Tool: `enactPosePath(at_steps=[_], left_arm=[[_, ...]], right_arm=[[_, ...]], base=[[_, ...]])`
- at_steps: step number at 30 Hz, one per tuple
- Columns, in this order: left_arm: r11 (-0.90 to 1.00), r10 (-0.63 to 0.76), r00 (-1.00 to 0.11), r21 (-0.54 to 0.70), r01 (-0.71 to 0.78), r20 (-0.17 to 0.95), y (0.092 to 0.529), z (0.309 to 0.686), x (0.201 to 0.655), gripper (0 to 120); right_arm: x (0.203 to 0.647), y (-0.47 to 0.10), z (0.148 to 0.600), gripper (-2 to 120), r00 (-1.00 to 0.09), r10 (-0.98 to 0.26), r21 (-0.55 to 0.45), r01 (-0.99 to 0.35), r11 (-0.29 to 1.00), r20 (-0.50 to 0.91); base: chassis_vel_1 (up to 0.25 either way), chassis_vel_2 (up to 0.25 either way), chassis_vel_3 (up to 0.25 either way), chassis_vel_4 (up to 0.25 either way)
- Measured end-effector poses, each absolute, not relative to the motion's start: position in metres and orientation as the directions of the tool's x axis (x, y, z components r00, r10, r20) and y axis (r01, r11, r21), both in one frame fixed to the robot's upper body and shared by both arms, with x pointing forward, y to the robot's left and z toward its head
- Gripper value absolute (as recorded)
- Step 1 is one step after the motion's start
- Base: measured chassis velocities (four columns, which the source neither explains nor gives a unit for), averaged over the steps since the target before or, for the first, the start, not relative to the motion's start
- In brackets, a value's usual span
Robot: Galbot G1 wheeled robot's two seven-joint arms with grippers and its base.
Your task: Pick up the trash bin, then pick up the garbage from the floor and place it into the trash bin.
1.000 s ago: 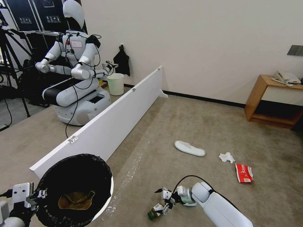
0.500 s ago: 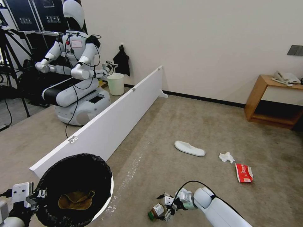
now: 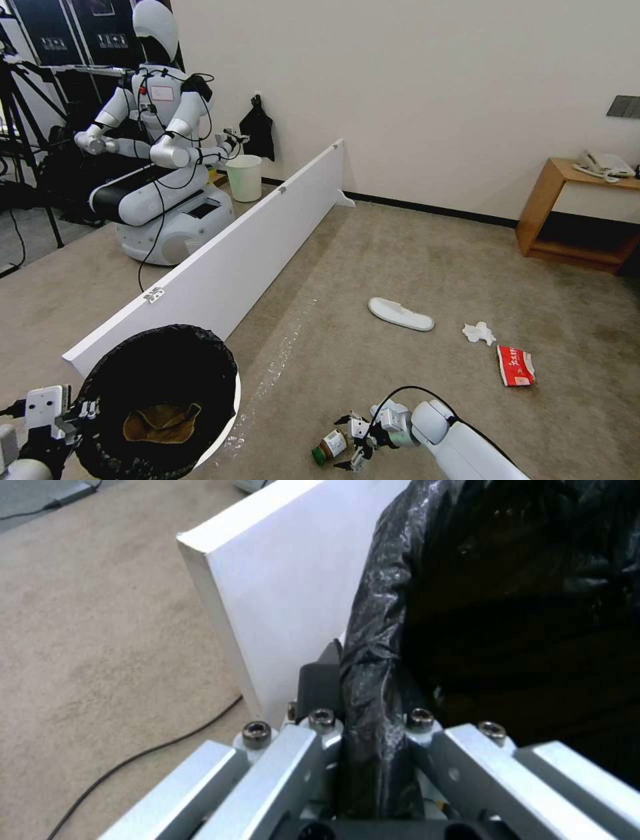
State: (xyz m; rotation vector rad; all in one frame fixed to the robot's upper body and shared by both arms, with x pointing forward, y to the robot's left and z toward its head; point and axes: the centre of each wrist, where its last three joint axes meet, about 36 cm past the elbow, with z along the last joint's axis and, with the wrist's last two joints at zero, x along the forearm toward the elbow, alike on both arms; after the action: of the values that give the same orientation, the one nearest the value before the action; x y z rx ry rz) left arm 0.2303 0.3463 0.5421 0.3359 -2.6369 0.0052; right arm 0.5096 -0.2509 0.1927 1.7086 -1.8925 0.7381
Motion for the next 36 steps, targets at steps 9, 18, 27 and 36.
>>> enactPosePath(at_steps=[9,18,27,36], left_arm=[[0.97,-0.233,-0.856,0.052,-0.236,0.461,0.3459,0.5416,0.2311,3],[0.97,-0.234,-0.856,0.053,-0.237,0.461,0.3466,0.5412,0.2317,3],[0.97,-0.235,-0.855,0.052,-0.239,0.461,0.3477,0.5407,0.2324,3],[0.97,-0.235,-0.856,0.05,-0.239,0.46,0.3483,0.5403,0.2335,3]], right_arm=[[0.5114,-0.2569,0.1897,100,-0.105,-0.724,-0.069,-0.994,0.08,0.682],[0.5149,-0.2515,0.1884,100,-0.098,-0.725,-0.062,-0.995,0.077,0.681],[0.5185,-0.2511,0.1873,100,-0.086,-0.722,-0.05,-0.996,0.071,0.686],[0.5164,-0.2583,0.1828,68,-0.068,-0.718,-0.03,-0.997,0.065,0.693]], base=[[0.0,0.0,0.0,0.0],[0.0,0.0,0.0,0.0],[0.0,0.0,0.0,0.0],[0.0,0.0,0.0,0.0]])
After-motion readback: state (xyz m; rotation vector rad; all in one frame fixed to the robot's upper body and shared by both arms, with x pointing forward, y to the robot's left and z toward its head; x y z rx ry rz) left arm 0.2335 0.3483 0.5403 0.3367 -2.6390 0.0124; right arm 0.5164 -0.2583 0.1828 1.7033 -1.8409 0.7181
